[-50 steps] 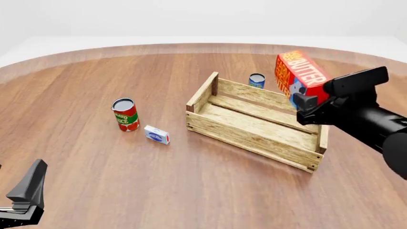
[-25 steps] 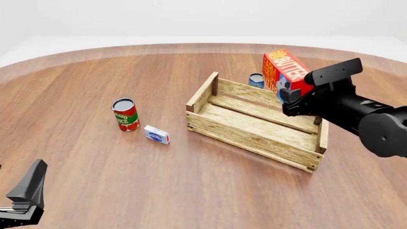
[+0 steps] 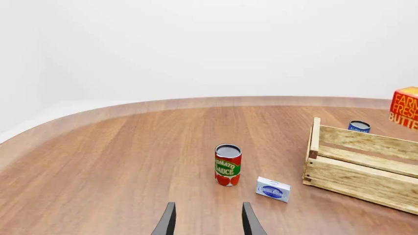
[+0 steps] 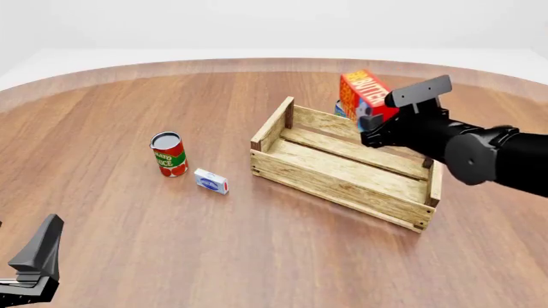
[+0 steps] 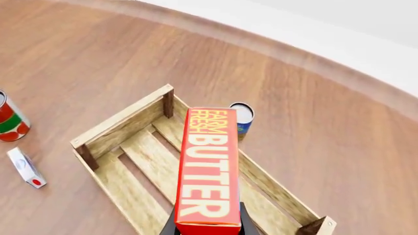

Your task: Pick up the butter and put it in the tray.

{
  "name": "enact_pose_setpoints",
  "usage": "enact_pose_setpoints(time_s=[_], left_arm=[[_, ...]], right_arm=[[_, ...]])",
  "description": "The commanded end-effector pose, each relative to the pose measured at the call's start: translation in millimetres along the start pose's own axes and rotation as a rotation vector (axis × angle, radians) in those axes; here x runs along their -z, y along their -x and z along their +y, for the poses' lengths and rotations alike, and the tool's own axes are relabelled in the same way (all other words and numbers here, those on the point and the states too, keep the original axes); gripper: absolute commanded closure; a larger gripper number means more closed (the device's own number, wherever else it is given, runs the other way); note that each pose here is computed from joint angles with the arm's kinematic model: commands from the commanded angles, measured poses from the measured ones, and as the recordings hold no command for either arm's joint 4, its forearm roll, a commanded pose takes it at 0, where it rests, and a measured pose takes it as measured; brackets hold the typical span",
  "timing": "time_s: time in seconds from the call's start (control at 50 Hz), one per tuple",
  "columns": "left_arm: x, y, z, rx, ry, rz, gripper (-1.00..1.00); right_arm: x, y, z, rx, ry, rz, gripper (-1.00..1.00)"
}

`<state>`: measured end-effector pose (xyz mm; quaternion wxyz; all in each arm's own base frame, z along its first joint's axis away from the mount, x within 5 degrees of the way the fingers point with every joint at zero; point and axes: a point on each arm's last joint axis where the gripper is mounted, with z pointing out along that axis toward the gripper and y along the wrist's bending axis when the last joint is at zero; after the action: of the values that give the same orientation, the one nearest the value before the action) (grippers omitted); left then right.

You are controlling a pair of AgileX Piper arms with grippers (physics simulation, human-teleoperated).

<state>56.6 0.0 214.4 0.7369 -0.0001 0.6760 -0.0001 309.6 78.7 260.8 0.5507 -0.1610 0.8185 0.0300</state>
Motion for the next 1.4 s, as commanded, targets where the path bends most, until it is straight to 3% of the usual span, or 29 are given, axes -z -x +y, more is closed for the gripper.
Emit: enact_pose_setpoints(time_s=[0.02, 1.4], left_arm=[[0, 0.0, 0.0, 0.000, 0.000, 0.000, -1.00], [0, 0.0, 0.0, 0.000, 0.000, 0.000, -1.00]], right_arm=[[-18, 4, 0, -0.016, 0.001, -0.010, 1.00], [-41, -7, -2, -0.076, 0.006, 0.126, 1.00]])
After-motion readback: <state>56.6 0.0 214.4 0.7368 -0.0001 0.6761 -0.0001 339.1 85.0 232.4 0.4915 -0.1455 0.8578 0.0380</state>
